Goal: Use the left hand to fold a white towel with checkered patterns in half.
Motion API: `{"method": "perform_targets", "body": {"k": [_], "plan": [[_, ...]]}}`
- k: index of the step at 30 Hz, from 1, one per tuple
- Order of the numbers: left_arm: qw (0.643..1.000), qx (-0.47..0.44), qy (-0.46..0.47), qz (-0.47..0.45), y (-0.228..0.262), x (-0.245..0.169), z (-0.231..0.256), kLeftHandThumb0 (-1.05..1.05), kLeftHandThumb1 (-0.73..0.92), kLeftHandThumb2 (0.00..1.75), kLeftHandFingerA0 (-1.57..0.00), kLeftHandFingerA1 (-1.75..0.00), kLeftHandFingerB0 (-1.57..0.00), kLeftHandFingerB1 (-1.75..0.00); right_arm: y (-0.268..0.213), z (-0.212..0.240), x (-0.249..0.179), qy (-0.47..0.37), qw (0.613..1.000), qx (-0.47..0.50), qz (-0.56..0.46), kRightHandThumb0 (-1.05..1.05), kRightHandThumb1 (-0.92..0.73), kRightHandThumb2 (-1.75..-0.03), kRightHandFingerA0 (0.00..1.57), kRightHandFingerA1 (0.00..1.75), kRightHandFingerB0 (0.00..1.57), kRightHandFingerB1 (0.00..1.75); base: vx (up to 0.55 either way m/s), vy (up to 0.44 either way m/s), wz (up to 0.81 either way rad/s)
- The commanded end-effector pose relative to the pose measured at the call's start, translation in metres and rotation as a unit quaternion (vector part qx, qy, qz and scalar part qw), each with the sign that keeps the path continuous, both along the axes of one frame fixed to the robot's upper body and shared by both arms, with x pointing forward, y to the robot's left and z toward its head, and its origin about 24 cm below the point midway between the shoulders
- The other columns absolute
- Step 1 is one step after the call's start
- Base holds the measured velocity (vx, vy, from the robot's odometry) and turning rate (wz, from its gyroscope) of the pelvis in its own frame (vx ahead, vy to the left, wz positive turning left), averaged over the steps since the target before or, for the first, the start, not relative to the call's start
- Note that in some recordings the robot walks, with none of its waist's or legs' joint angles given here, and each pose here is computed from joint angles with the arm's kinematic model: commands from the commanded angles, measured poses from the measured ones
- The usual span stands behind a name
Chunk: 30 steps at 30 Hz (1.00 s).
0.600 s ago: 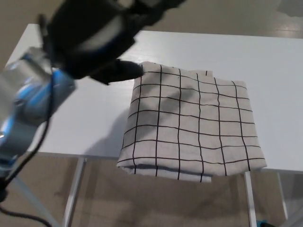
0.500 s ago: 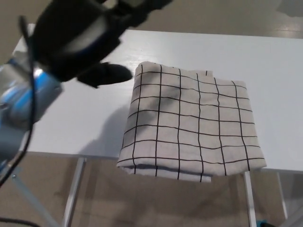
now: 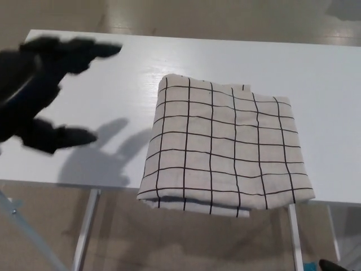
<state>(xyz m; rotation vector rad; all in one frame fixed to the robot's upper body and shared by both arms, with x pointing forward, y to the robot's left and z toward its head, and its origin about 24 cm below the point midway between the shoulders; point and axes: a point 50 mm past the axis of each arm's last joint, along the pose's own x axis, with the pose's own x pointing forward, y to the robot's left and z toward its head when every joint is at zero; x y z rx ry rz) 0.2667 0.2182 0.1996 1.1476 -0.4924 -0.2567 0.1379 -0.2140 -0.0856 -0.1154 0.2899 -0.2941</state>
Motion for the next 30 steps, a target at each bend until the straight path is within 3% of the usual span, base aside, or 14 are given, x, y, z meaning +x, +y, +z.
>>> {"method": "perform_targets", "body": {"k": [1, 4, 13, 17, 18, 21, 28, 29, 30], "plan": [[0.762, -0.395, 0.437, -0.269, 0.068, -0.163, -0.046, -0.53, 0.4, 0.53, -0.46, -0.37, -0.43, -0.34, -0.036, 0.019, -0.013, -0.003, 0.998, 0.017, -0.053, -0.49, -0.67, -0.96, 0.3, 0.54, 0.41, 0.6, 0.0, 0.0, 0.0], [0.751, -0.392, 0.46, -0.265, 0.057, -0.169, -0.058, -0.58, 0.35, 0.66, -0.44, -0.44, -0.39, -0.4, -0.035, 0.018, -0.015, -0.005, 0.999, 0.012, -0.052, -0.48, -0.66, -0.96, 0.31, 0.56, 0.42, 0.61, 0.0, 0.0, 0.0], [0.758, -0.359, 0.504, -0.206, 0.036, -0.175, -0.109, -0.64, 0.4, 0.73, -0.49, -0.48, -0.36, -0.42, -0.031, 0.01, -0.024, 0.019, 0.999, 0.014, -0.042, -0.46, -0.66, -0.96, 0.3, 0.56, 0.42, 0.61, 0.0, 0.0, 0.0], [0.796, -0.321, 0.507, -0.081, 0.042, -0.169, -0.162, -0.71, 0.43, 0.76, -0.42, -0.46, -0.35, -0.42, -0.029, 0.009, -0.023, 0.027, 0.999, 0.014, -0.035, -0.45, -0.65, -0.96, 0.28, 0.54, 0.42, 0.61, 0.0, 0.0, 0.0], [0.802, -0.31, 0.508, -0.051, 0.041, -0.169, -0.175, -0.73, 0.45, 0.62, -0.4, -0.38, -0.33, -0.34, -0.029, 0.008, -0.024, 0.027, 0.999, 0.012, -0.035, -0.46, -0.65, -0.96, 0.28, 0.55, 0.42, 0.61, 0.0, 0.0, 0.0], [0.804, -0.299, 0.514, 0.016, 0.047, -0.166, -0.206, -0.71, 0.52, 0.57, -0.31, -0.32, -0.3, -0.31, -0.024, 0.001, -0.03, 0.038, 0.999, 0.01, -0.034, -0.47, -0.66, -0.96, 0.32, 0.56, 0.4, 0.59, 0.0, 0.0, 0.0], [0.796, -0.281, 0.509, 0.169, 0.061, -0.146, -0.264, -0.71, 0.52, 0.57, -0.29, -0.32, -0.33, -0.32, 0.001, -0.013, -0.038, 0.073, 0.996, 0.039, -0.016, -0.45, -0.65, -0.98, 0.35, 0.59, 0.36, 0.58, 0.0, 0.0, 0.02], [0.793, -0.285, 0.504, 0.191, 0.06, -0.143, -0.269, -0.71, 0.52, 0.57, -0.29, -0.32, -0.35, -0.32, 0.004, -0.015, -0.038, 0.078, 0.996, 0.049, -0.01, -0.42, -0.8, -0.63, 0.36, 0.48, 0.39, 0.46, 0.0, 0.0, 0.0], [0.789, -0.29, 0.499, 0.212, 0.059, -0.14, -0.274, -0.71, 0.52, 0.57, -0.29, -0.32, -0.35, -0.32, 0.007, -0.018, -0.037, 0.083, 0.995, 0.059, -0.003, -0.42, -0.8, -0.63, 0.36, 0.48, 0.39, 0.46, 0.0, 0.0, 0.0]]}}
